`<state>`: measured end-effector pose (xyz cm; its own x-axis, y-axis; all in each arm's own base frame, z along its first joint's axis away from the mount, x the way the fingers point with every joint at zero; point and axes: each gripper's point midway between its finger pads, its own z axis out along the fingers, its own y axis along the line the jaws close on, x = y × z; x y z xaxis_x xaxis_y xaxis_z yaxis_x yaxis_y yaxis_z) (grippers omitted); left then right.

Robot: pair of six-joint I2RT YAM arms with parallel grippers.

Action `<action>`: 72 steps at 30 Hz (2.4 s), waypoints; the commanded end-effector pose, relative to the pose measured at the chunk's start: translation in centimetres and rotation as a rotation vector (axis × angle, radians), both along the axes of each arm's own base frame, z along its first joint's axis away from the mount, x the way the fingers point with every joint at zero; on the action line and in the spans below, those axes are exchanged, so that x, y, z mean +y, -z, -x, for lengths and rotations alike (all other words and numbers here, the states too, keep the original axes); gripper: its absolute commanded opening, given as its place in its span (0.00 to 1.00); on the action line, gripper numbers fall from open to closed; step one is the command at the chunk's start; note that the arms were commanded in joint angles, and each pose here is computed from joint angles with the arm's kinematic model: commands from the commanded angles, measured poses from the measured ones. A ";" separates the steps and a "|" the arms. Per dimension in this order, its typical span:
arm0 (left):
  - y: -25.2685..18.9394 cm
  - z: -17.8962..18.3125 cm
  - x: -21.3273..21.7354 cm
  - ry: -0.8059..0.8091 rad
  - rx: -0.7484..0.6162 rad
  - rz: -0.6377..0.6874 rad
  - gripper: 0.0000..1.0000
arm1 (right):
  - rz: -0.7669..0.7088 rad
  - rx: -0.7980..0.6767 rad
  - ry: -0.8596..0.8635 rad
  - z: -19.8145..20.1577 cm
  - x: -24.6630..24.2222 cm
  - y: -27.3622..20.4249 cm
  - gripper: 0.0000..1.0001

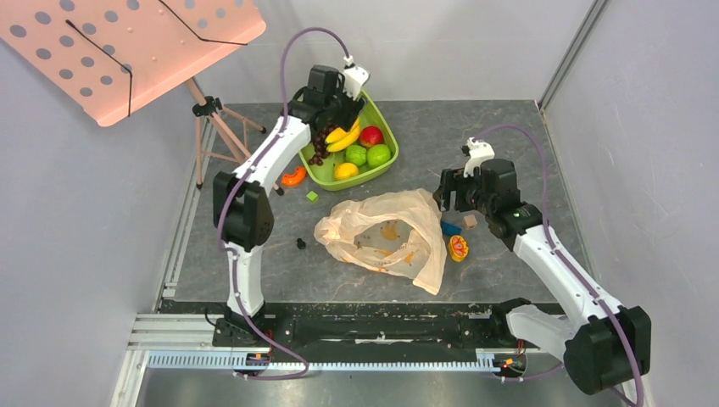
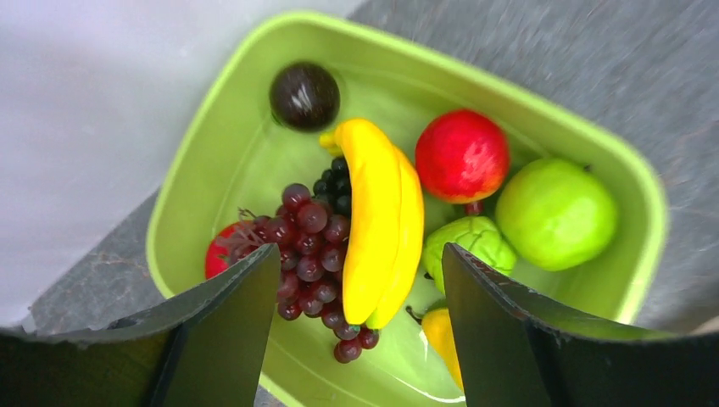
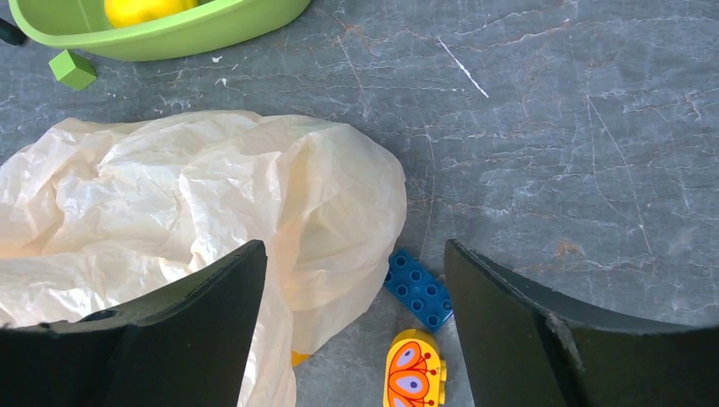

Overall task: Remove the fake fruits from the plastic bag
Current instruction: Place the fake fruit in the bin, then take out the fake fruit from the plastic bag.

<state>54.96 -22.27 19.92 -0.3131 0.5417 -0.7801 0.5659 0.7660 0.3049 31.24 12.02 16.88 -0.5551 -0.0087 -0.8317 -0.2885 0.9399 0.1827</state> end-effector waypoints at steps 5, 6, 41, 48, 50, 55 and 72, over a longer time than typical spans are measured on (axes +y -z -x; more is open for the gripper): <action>-14.8 7.5 -0.7 0.042 -0.116 0.308 0.76 | 0.013 -0.090 -0.162 1.8 1.1 -2.6 0.92; -15.2 8.5 -1.0 0.056 -0.113 0.330 0.75 | 0.001 -0.097 -0.221 2.4 1.8 -2.9 0.93; -3.5 42.7 -10.7 0.664 0.063 0.494 0.72 | -0.172 -0.059 0.013 -2.5 2.5 -5.4 0.85; -0.1 39.7 -13.7 0.644 -0.039 0.431 0.71 | -0.137 0.004 0.042 -3.6 2.2 -2.5 0.73; 0.7 38.7 -14.6 0.626 -0.057 0.416 0.71 | -0.127 0.014 0.051 -3.8 1.9 -1.7 0.71; 1.6 35.8 -15.4 0.531 -0.131 0.383 0.70 | -0.111 0.035 0.054 -4.7 1.8 -0.6 0.68; 5.7 29.5 -15.9 0.413 -0.188 0.321 0.68 | -0.118 0.080 0.059 -9.8 3.1 1.3 0.60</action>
<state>23.21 -37.02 11.48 -0.0446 0.3874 -0.9208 0.8310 0.5260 0.1810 37.75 14.50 13.28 -0.6768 0.0906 -0.7306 -0.2002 0.9323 0.3011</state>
